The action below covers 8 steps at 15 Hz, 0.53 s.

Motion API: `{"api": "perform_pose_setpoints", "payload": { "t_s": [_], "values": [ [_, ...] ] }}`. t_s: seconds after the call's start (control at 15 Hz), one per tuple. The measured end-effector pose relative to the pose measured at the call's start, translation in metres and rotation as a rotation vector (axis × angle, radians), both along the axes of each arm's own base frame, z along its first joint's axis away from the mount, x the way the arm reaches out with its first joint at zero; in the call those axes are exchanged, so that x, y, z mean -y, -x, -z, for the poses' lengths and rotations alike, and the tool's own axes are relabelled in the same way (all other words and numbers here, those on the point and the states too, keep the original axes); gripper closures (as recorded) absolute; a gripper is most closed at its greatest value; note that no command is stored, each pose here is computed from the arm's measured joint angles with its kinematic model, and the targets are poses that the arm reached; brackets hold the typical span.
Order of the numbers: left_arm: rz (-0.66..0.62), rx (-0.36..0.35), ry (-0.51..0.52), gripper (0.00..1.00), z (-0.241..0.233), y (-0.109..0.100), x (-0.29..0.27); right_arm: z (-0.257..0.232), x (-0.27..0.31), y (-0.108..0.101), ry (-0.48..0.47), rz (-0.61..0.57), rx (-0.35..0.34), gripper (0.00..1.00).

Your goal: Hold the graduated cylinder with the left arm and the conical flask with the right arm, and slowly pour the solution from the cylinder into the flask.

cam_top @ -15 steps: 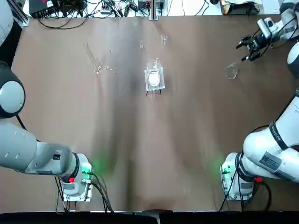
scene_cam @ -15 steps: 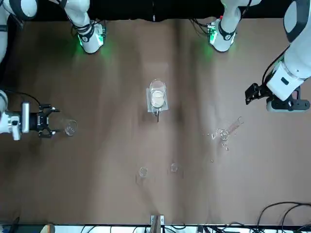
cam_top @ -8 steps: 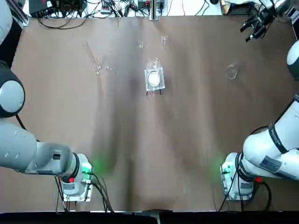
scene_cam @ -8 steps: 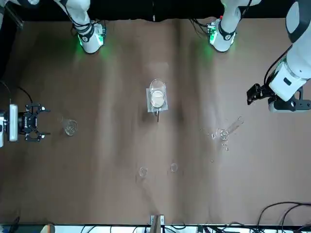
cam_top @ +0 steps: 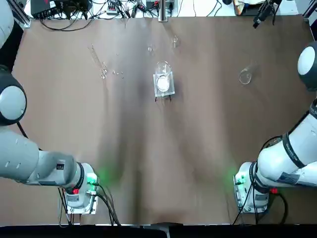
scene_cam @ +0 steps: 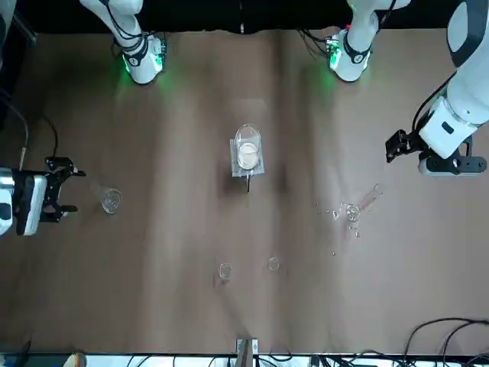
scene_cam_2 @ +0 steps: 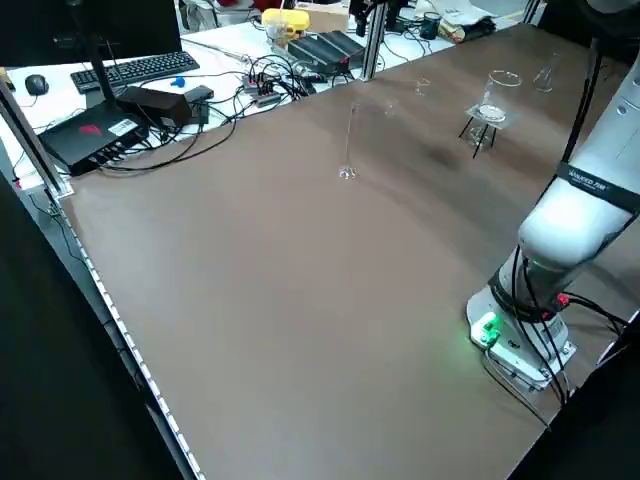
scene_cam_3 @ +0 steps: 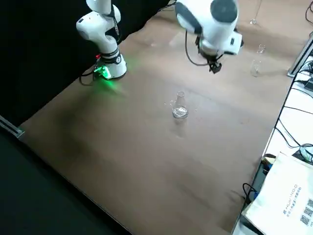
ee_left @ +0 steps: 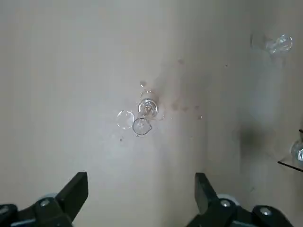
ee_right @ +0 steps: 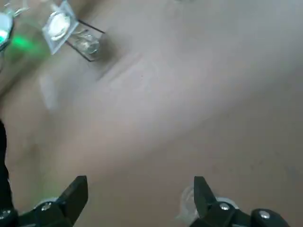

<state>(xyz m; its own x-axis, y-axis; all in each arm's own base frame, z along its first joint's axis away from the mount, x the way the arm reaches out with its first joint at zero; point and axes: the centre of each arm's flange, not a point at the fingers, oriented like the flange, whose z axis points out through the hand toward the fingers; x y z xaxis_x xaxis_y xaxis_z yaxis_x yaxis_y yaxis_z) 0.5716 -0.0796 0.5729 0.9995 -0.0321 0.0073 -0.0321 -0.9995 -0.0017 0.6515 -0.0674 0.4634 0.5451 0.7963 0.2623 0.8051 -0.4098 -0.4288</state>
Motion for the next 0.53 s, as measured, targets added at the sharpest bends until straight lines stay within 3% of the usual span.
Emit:
{"api": "perform_pose_setpoints", "payload": {
  "t_s": [0.33,0.4,0.53],
  "values": [
    [0.013,-0.016,-0.002,0.00,0.000,0.003,0.002,-0.064,-0.056,0.015,0.237,0.243,-0.059,0.01],
    [0.023,-0.021,-0.004,0.00,-0.004,0.006,0.003,-0.091,-0.071,0.024,0.317,0.378,-0.070,0.00],
    [0.026,-0.018,-0.004,0.00,-0.008,0.009,0.003,-0.116,-0.079,0.034,0.361,0.541,-0.088,0.00]
  ]
}}
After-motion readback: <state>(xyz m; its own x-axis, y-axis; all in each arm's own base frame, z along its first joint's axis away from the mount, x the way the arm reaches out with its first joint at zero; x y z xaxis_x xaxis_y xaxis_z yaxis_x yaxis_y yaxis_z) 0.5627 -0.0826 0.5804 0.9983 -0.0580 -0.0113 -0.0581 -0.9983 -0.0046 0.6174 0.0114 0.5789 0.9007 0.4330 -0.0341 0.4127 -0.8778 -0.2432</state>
